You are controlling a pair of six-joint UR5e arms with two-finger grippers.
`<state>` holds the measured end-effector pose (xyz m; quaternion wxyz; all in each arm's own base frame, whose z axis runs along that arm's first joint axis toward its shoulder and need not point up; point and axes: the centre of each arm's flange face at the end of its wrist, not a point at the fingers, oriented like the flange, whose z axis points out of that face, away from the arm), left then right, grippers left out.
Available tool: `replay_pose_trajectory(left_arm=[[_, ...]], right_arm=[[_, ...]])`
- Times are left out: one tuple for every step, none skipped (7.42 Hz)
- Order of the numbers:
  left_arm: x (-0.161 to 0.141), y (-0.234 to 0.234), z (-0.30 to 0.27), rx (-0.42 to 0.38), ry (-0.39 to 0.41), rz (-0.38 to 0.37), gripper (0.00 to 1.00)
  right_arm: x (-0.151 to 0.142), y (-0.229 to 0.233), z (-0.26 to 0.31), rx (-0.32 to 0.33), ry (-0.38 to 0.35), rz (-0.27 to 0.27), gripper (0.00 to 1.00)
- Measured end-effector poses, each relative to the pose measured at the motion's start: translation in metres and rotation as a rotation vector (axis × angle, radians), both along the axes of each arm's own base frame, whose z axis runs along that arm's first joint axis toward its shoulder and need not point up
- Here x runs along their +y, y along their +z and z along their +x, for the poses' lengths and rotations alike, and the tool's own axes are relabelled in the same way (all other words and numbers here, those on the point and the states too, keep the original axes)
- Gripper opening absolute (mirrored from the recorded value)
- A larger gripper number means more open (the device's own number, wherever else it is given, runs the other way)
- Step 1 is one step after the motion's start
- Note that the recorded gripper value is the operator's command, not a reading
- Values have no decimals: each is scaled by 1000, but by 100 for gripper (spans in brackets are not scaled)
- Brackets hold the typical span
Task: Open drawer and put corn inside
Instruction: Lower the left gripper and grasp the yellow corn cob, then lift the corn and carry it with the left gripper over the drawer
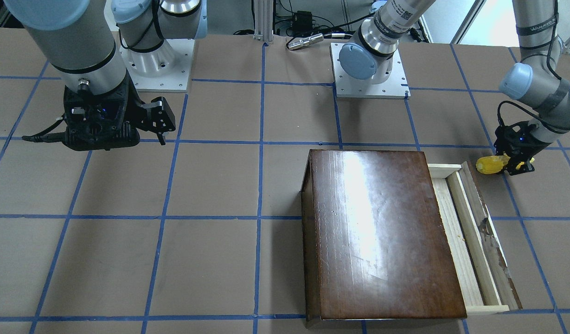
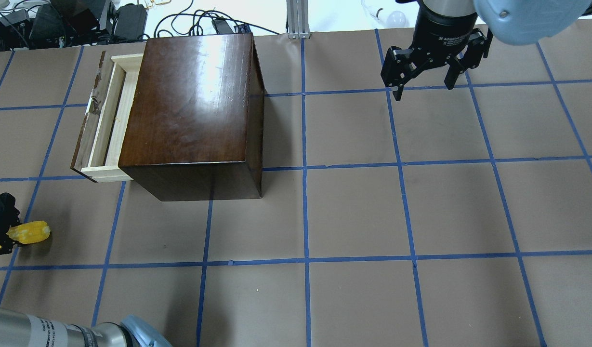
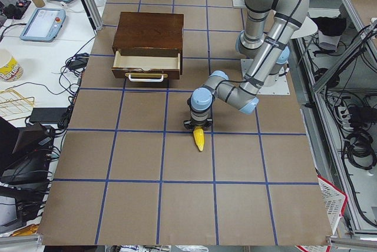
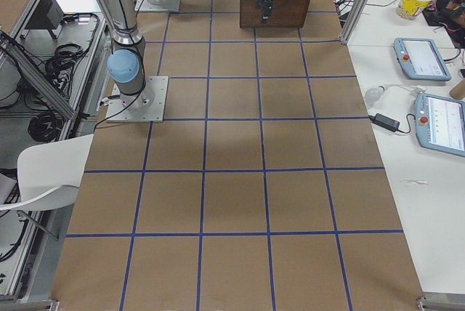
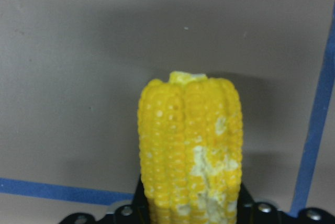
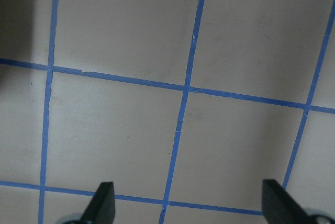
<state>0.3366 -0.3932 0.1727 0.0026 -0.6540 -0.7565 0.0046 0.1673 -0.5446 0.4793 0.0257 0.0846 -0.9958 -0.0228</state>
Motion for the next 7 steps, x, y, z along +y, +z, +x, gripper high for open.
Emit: replay_pose_trajectory(left_arm=[[0, 3, 0, -4, 1, -6, 0], [-1, 9, 0, -14, 4, -14, 0], [-4, 17, 2, -27, 11, -24, 0], [-9, 28, 6, -40, 21, -45, 0], [-15, 40, 9, -49, 34, -68, 0], [-21, 54, 11, -54, 60, -84, 0], [-32, 76, 9, -47, 81, -95, 0]], right_arm=[[0, 0, 0, 0, 0, -1, 100], [0, 0, 0, 0, 0, -1, 100], [0, 0, 0, 0, 0, -1, 100], [0, 0, 0, 0, 0, 0, 100], [0, 0, 0, 0, -1, 0, 100], [0, 0, 0, 0, -1, 0, 100], [0, 0, 0, 0, 0, 0, 100]])
